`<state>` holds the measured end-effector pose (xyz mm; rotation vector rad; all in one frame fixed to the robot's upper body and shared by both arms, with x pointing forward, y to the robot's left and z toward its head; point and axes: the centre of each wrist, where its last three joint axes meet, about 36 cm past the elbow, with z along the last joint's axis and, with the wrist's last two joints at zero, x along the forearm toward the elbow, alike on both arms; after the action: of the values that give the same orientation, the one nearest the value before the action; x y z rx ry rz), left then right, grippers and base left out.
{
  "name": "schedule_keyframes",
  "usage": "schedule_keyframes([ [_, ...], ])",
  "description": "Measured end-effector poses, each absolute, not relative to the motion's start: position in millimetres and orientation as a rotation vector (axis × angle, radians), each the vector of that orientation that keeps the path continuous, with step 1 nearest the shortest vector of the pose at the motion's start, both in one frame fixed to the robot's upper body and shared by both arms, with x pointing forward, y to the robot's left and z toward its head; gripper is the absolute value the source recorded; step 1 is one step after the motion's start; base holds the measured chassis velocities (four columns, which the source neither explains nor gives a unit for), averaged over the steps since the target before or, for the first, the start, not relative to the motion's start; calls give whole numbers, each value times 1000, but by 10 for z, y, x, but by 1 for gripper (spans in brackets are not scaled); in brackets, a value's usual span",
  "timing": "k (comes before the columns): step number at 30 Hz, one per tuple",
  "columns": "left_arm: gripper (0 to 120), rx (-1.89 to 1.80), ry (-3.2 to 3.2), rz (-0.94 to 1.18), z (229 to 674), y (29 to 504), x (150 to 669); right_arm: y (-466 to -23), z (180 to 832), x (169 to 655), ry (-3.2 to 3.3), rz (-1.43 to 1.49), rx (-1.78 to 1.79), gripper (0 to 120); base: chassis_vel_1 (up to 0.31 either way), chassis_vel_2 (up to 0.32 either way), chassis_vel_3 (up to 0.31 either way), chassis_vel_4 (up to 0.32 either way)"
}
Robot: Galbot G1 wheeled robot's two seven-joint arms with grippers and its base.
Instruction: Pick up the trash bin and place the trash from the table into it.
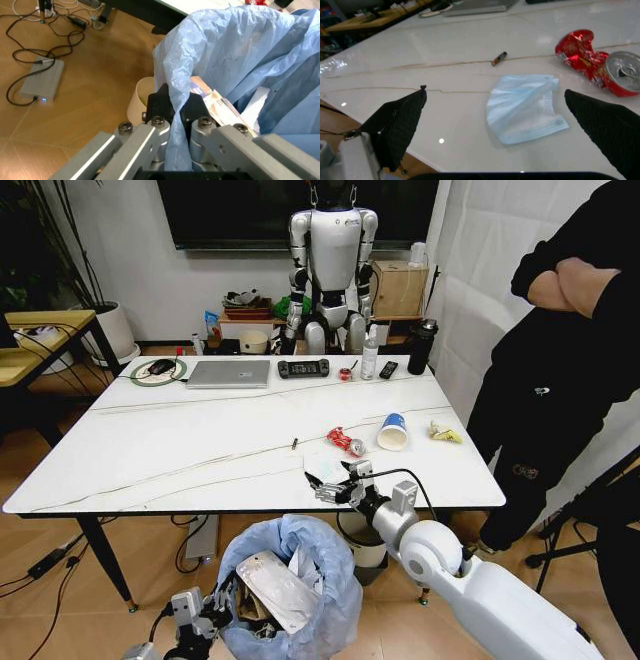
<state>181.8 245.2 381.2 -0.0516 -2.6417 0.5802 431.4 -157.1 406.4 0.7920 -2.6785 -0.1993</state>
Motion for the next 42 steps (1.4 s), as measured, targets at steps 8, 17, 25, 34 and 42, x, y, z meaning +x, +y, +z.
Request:
schedule_keyframes([
  [8, 0, -46, -2645, 578, 3814, 2465, 1820, -1505, 3943, 4485, -2657, -180, 726, 100, 0, 0, 0, 0],
  [17, 0, -43, -2648, 582, 3816, 2471, 1826, -1375, 3811, 4622, -2633, -196, 745, 95, 0, 0, 0, 0],
  [25, 0, -38, -2646, 585, 3805, 2489, 1827, -1379, 3747, 4681, -2638, -190, 753, 65, 0, 0, 0, 0],
  [34, 0, -43, -2646, 583, 3804, 2496, 1839, -1368, 3730, 4627, -2651, -190, 789, 32, 0, 0, 0, 0],
  [42, 0, -43, -2649, 580, 3838, 2506, 1825, -1362, 3725, 4599, -2649, -190, 796, 4, 0, 0, 0, 0],
])
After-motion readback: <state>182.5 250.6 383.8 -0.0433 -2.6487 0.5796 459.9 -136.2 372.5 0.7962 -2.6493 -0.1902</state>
